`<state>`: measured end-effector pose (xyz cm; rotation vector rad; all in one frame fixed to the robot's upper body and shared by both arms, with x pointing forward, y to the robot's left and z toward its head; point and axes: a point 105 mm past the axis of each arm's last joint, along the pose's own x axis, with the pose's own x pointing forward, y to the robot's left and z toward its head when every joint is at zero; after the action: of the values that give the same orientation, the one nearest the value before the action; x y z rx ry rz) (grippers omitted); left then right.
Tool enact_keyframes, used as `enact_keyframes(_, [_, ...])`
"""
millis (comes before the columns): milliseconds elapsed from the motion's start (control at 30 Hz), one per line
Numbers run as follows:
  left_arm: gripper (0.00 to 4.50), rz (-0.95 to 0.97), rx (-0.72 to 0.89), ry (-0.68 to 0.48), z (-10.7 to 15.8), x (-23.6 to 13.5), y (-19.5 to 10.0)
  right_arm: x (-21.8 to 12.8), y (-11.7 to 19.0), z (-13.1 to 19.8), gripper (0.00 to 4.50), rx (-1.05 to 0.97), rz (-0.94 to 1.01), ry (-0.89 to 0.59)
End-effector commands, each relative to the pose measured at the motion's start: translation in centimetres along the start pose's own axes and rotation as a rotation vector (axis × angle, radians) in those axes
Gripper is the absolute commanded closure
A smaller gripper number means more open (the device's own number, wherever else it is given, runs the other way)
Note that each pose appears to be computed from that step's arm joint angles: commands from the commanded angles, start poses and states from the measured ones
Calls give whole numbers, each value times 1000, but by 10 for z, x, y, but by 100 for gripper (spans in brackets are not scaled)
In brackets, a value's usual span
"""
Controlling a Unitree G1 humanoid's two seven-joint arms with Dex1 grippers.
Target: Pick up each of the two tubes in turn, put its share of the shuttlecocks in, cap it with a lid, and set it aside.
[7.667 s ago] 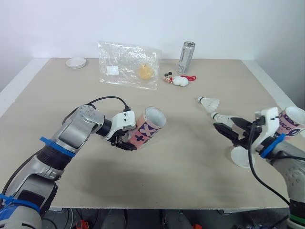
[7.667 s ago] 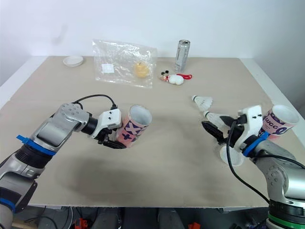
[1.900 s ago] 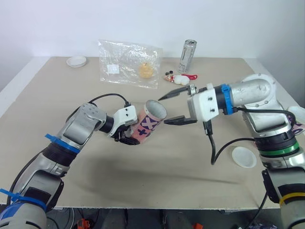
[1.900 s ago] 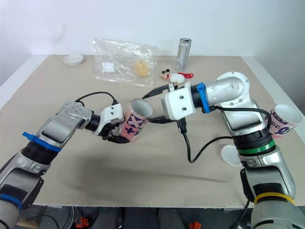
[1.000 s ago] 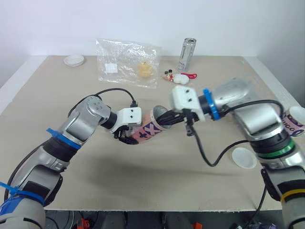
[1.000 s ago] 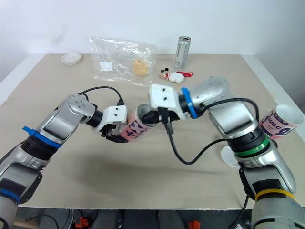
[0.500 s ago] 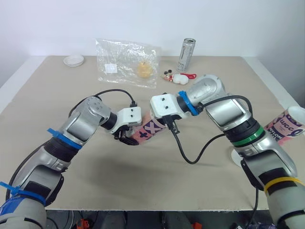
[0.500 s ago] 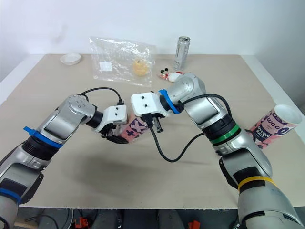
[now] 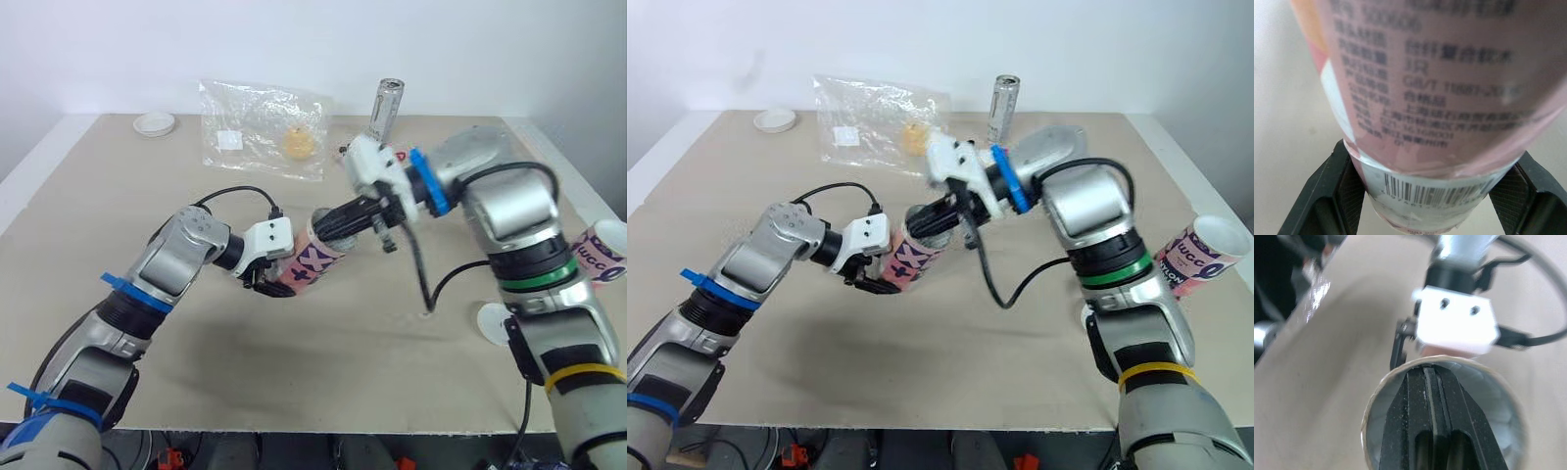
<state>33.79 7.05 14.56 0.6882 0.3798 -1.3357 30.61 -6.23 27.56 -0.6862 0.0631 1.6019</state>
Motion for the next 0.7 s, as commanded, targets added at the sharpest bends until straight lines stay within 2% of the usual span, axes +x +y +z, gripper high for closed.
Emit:
enact_keyframes(33, [148, 53, 14, -68, 7, -1, 5, -32, 9, 23, 445, -10, -53, -100])
enact_keyframes(167, [148, 67, -12, -163, 12, 4, 0, -51, 16, 15, 445, 102, -145, -155])
enact_keyframes(233, [148, 48, -58, -228, 13, 7, -10, -47, 20, 8, 445, 128, -172, -178])
enact_keyframes(333, [148, 36, -61, -248, 12, 10, -18, -32, 19, 1, 445, 79, -187, -122])
enact_keyframes(433, [148, 37, -114, -349, 18, 14, -26, -39, 10, 7, 445, 108, -265, -195])
enact_keyframes(567, [148, 60, -192, -483, 21, 19, -35, -48, 16, -10, 445, 200, -331, -245])
enact_keyframes(700, [148, 126, -197, -522, 11, 26, -38, -53, 16, -31, 445, 234, -460, -275])
